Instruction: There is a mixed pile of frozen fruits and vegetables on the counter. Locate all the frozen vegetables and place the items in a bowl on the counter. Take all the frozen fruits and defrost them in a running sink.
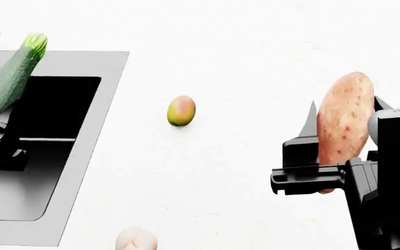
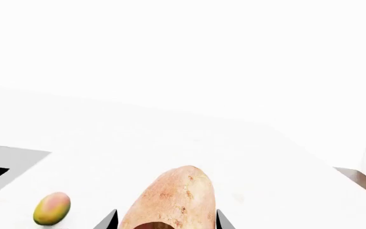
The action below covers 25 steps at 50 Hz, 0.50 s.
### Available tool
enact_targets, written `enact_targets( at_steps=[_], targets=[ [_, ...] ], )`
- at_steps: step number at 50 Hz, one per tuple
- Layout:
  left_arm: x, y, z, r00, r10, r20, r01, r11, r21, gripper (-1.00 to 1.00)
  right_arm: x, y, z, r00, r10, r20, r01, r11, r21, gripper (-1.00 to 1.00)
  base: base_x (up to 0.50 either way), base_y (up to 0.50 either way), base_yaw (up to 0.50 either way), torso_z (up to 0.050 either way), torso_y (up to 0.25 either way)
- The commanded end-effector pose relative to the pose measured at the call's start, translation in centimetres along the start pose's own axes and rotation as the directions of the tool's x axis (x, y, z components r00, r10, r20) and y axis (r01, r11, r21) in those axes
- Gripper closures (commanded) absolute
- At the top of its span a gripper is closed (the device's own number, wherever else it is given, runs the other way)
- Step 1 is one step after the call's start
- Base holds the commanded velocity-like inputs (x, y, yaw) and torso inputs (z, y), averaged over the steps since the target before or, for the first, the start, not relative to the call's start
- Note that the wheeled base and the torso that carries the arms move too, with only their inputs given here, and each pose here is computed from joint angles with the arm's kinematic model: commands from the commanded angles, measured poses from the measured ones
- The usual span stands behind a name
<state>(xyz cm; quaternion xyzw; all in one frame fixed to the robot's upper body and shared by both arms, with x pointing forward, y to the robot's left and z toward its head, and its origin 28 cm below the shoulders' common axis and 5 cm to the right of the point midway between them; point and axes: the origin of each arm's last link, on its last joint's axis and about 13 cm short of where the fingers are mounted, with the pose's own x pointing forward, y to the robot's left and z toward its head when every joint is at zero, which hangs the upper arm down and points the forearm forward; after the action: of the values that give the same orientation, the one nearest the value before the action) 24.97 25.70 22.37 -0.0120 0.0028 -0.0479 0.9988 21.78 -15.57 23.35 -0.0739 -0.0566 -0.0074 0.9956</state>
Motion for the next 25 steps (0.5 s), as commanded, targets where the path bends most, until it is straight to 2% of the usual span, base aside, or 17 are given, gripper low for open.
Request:
enact_targets(
  at_steps=[1, 9, 17, 25],
  targets=[
    [-1.17, 0.47, 0.43, 0.998, 0.051, 0.032, -0.051, 0.999, 0.018, 1.00, -0.20, -0.34, 0.02, 1.000, -0.013, 0.000, 0.013, 0.999, -0.030, 1.00, 0.00, 0.00, 0.00, 0.000, 0.000],
    [-1.35, 0.59, 0.36, 0.999, 0.044, 0.032, -0.045, 0.999, 0.014, 1.00, -0.26, -0.34, 0.17, 1.000, -0.015, 0.004, 0.015, 0.999, -0.050, 1.00, -0.03, 0.00, 0.00, 0.000, 0.000],
    [-1.22, 1.02, 0.72, 0.997, 0.066, 0.040, -0.066, 0.998, 0.009, 1.00, -0.37, -0.35, 0.32, 1.000, -0.007, 0.012, 0.008, 0.998, -0.060, 1.00, -0.34, 0.01, 0.00, 0.000, 0.000],
    [-0.93, 0.92, 0.53, 0.997, 0.070, 0.036, -0.070, 0.998, 0.006, 1.00, -0.34, -0.31, 0.24, 1.000, 0.008, 0.016, -0.007, 0.997, -0.071, 1.00, -0.41, 0.22, 0.00, 0.000, 0.000]
  ],
)
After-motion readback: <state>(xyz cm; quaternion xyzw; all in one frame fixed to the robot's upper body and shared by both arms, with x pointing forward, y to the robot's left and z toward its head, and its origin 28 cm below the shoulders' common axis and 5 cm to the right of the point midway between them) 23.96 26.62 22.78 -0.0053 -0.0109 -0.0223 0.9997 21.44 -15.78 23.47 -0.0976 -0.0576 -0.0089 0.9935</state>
